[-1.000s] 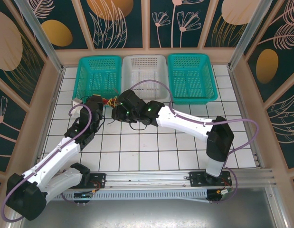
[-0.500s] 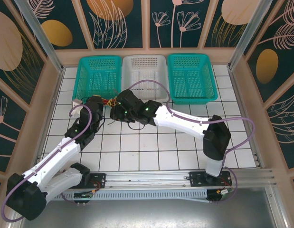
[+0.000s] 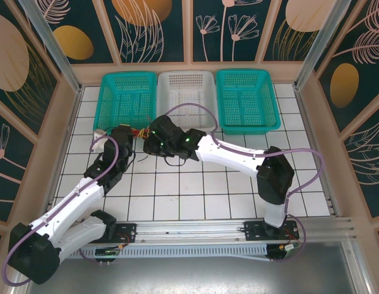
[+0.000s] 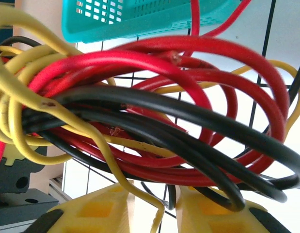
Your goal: Untangle the cables
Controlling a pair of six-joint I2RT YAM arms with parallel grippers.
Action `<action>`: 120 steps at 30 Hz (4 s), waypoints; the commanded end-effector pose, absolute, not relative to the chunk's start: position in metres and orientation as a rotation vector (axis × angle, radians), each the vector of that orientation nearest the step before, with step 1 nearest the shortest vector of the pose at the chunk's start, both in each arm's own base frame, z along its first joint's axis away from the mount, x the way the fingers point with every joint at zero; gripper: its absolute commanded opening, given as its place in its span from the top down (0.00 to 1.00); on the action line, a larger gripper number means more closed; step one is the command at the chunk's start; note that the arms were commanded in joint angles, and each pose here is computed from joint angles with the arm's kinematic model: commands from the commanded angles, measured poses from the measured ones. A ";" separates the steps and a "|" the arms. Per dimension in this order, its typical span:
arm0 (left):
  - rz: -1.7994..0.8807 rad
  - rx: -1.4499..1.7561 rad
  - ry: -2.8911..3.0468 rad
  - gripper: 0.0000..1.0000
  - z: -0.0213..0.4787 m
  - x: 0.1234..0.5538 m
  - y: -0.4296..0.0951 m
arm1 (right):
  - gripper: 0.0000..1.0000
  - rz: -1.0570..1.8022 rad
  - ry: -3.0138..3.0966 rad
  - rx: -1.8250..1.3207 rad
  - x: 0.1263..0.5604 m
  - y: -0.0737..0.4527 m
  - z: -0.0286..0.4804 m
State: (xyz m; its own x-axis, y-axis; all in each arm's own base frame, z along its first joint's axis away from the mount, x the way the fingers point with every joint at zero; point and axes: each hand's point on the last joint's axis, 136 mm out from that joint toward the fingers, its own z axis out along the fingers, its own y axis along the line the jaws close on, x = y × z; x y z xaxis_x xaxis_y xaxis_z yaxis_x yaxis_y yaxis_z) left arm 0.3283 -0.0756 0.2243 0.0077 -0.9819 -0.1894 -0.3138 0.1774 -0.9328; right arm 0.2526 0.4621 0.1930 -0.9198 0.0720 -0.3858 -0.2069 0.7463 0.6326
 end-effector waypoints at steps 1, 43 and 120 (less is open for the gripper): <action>-0.918 -1.353 1.453 1.00 0.226 0.326 -0.076 | 0.62 0.989 2.532 -0.097 0.256 0.462 0.209; -0.909 -1.356 1.423 1.00 0.227 0.328 -0.074 | 0.76 1.054 2.588 -0.078 0.248 0.469 0.206; -0.992 -0.716 1.170 1.00 0.371 0.362 -0.105 | 1.00 1.319 1.880 -0.153 0.208 0.370 0.316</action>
State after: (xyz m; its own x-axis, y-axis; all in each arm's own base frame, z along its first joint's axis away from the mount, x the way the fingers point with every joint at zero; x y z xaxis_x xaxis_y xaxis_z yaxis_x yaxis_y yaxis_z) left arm 0.3577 -0.1294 0.3980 -0.0598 -0.9541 -0.2936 0.3878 0.2488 -0.8875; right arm 0.1991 0.3882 0.2597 -0.7622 0.2268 -0.6063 -0.4772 0.4359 0.7631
